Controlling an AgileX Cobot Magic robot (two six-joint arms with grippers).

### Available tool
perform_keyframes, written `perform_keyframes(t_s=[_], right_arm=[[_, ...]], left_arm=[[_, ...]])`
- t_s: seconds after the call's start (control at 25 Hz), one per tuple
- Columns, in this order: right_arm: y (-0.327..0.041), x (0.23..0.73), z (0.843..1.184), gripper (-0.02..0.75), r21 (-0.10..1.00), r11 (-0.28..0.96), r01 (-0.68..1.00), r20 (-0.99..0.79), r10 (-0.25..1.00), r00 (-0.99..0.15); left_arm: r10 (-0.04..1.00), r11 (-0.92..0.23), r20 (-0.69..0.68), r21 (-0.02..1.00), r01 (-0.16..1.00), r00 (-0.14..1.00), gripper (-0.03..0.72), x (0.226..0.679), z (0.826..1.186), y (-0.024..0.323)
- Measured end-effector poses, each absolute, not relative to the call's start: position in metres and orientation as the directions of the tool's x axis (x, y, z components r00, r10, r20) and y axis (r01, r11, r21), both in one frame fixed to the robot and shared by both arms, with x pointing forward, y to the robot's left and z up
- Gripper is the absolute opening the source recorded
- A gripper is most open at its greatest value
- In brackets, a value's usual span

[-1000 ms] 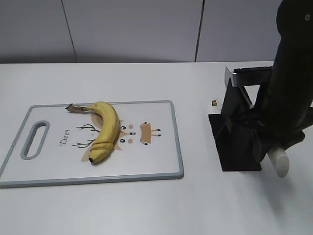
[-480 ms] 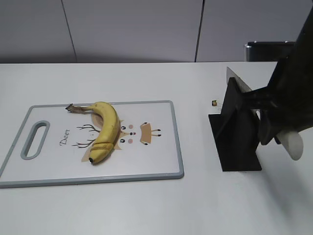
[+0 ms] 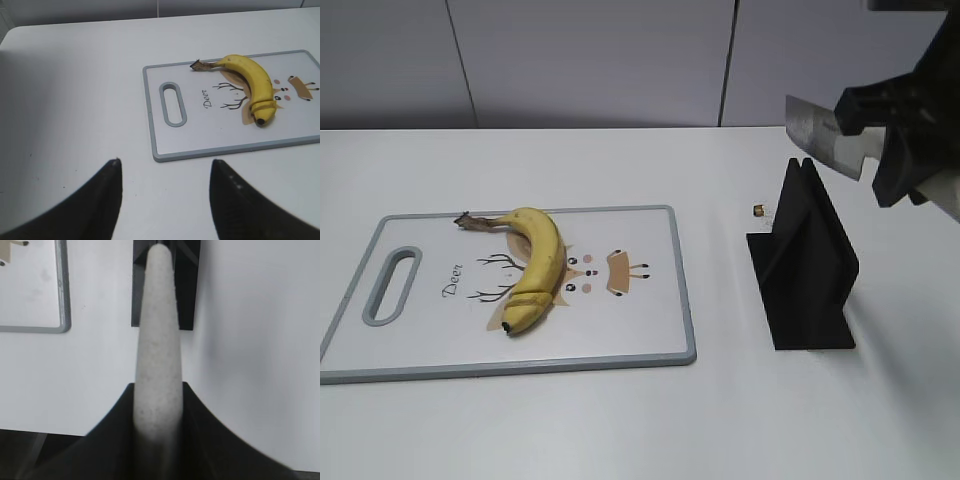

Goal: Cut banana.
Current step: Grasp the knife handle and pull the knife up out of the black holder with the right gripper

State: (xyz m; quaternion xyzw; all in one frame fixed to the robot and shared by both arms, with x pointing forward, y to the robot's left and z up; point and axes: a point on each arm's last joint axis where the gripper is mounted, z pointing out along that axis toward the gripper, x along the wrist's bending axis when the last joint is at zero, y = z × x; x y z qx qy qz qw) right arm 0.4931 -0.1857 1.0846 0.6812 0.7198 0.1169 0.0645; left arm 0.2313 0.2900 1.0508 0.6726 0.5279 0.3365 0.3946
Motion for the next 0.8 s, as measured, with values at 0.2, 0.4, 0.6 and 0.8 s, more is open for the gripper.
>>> perform_keyframes(t_s=[0.2, 0.4, 0.6, 0.8], right_arm=[[-0.188, 0.493, 1.105, 0.162, 0.302, 0.045, 0.952, 0.062, 0.996, -0.067], [-0.188, 0.495, 1.123, 0.162, 0.357, 0.050, 0.933, 0.064, 0.995, -0.078], [-0.188, 0.497, 1.134, 0.162, 0.388, 0.053, 0.920, 0.069, 0.994, -0.087], [-0.186, 0.499, 1.137, 0.162, 0.420, 0.207, 0.884, 0.018, 0.971, -0.237]], left_arm=[[0.976, -0.131, 0.036, 0.886, 0.445, 0.216, 0.543, 0.231, 1.051, 0.290], [0.976, -0.131, 0.036, 0.886, 0.445, 0.216, 0.543, 0.231, 1.051, 0.290], [0.976, -0.130, 0.038, 0.890, 0.436, 0.214, 0.543, 0.232, 1.052, 0.290], [0.977, -0.125, 0.032, 0.891, 0.436, 0.213, 0.543, 0.238, 1.057, 0.290]])
